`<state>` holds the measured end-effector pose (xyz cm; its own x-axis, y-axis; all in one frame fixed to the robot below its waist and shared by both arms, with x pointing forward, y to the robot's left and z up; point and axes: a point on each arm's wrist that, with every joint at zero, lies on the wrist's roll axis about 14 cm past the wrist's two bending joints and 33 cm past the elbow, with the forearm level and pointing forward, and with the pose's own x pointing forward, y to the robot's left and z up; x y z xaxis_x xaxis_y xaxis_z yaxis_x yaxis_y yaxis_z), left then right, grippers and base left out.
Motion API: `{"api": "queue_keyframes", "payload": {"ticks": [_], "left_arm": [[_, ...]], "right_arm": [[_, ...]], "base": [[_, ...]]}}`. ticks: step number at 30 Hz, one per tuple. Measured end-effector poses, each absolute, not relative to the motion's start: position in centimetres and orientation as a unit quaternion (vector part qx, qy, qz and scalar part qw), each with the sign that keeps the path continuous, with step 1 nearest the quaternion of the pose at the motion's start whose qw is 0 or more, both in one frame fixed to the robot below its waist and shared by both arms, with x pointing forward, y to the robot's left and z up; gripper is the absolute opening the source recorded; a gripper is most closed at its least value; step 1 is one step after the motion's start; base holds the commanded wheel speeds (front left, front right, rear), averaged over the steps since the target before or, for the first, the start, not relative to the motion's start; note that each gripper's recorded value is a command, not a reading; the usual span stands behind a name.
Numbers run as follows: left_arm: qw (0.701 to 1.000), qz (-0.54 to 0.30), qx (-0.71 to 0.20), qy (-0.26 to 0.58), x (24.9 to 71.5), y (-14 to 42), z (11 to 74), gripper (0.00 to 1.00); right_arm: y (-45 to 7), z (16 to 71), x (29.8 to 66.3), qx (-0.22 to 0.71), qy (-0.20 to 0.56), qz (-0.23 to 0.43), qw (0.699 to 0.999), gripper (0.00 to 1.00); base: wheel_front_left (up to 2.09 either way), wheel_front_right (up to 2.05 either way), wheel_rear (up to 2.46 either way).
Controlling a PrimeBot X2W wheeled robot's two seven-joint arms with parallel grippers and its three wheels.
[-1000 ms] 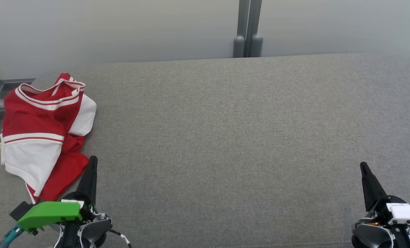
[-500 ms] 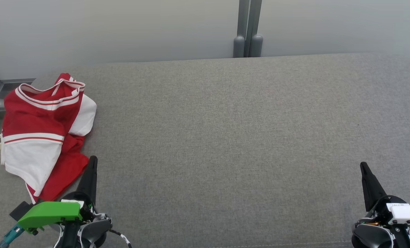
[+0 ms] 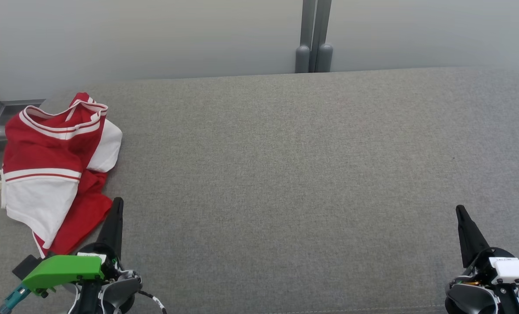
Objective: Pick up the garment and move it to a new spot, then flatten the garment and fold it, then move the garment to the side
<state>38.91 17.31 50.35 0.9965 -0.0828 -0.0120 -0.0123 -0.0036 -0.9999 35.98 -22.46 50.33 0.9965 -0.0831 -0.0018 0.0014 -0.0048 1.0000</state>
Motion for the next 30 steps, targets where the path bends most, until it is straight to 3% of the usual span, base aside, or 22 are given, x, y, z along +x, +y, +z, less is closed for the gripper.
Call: {"api": "queue_keyframes", "payload": {"ticks": [19,20,30], "left_arm": [[0.705,-0.025,-0.708,0.034,38.9,17.3,50.3,0.0],[0.705,-0.023,-0.708,0.036,38.9,17.3,50.2,1.0],[0.702,0.016,-0.709,0.065,37.3,17.1,46.9,1.0]], "right_arm": [[-22.5,50.3,36.0,0.708,-0.029,-0.03,0.705,0.0],[-22.4,50.2,36.0,0.709,-0.027,-0.031,0.704,1.0],[-21.5,47.8,35.2,0.712,0.0,-0.056,0.7,1.0]], "base": [[0.0,0.0,0.0],[0.0,0.0,0.0],[0.0,0.0,0.0]]}}
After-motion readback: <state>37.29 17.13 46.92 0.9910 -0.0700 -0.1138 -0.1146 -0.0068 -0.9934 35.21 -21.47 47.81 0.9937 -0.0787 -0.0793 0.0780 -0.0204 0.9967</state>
